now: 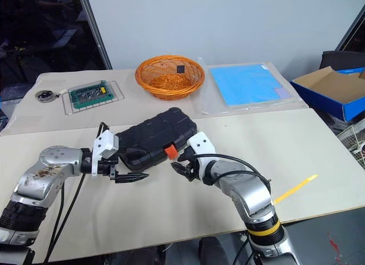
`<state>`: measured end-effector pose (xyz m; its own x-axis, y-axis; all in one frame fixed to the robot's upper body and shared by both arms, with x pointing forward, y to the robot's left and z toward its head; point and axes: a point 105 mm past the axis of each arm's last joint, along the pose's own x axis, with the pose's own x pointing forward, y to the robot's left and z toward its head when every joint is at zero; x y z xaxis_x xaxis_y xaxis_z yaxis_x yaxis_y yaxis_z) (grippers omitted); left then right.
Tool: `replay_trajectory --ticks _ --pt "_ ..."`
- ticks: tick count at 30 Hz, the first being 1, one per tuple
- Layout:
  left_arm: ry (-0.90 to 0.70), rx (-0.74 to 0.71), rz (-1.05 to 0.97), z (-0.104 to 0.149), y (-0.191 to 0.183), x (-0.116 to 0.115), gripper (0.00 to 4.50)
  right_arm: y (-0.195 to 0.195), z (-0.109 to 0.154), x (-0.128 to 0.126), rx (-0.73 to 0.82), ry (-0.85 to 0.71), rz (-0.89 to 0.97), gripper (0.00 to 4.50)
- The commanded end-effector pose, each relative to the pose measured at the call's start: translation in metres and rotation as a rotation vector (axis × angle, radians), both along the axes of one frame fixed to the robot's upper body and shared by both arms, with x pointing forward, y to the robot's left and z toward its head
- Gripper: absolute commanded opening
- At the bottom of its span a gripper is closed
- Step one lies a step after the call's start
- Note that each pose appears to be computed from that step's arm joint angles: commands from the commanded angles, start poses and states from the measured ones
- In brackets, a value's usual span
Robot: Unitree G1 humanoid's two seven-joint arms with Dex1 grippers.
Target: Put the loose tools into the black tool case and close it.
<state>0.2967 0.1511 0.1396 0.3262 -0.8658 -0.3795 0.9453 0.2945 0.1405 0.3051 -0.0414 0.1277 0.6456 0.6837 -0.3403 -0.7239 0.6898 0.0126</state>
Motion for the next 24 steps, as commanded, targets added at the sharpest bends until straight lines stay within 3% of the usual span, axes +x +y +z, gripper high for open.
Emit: replay_trajectory --ticks 1,3,4,5,6,11,19,24 --pt "0.068 0.039 0.025 -0.021 0.004 -0.001 4.5 0.007 0.009 0.012 0.049 -0.011 -0.008 1.81" --pt "0.068 0.04 0.026 -0.021 0.003 -0.001 4.5 0.01 0.009 0.026 0.048 -0.018 -0.03 1.1" --pt "0.067 0.041 0.027 -0.021 0.003 -0.001 4.5 0.012 0.008 0.032 0.047 -0.021 -0.041 1.03" --pt "0.067 0.041 0.031 -0.022 0.004 -0.001 4.5 0.013 0.007 0.037 0.044 -0.028 -0.045 0.34" --pt "0.067 0.041 0.035 -0.022 0.004 -0.001 4.5 0.014 0.008 0.043 0.047 -0.04 -0.054 0.09" --pt "0.067 0.04 0.043 -0.022 0.005 -0.003 4.5 0.015 0.014 0.049 0.065 -0.077 -0.041 0.02" --pt "0.068 0.034 0.078 -0.024 0.009 -0.002 4.5 0.009 0.03 0.012 0.168 -0.116 0.081 0.02" --pt "0.071 0.036 0.081 -0.026 0.009 -0.002 4.5 0.011 0.036 0.025 0.208 -0.177 0.026 0.02"
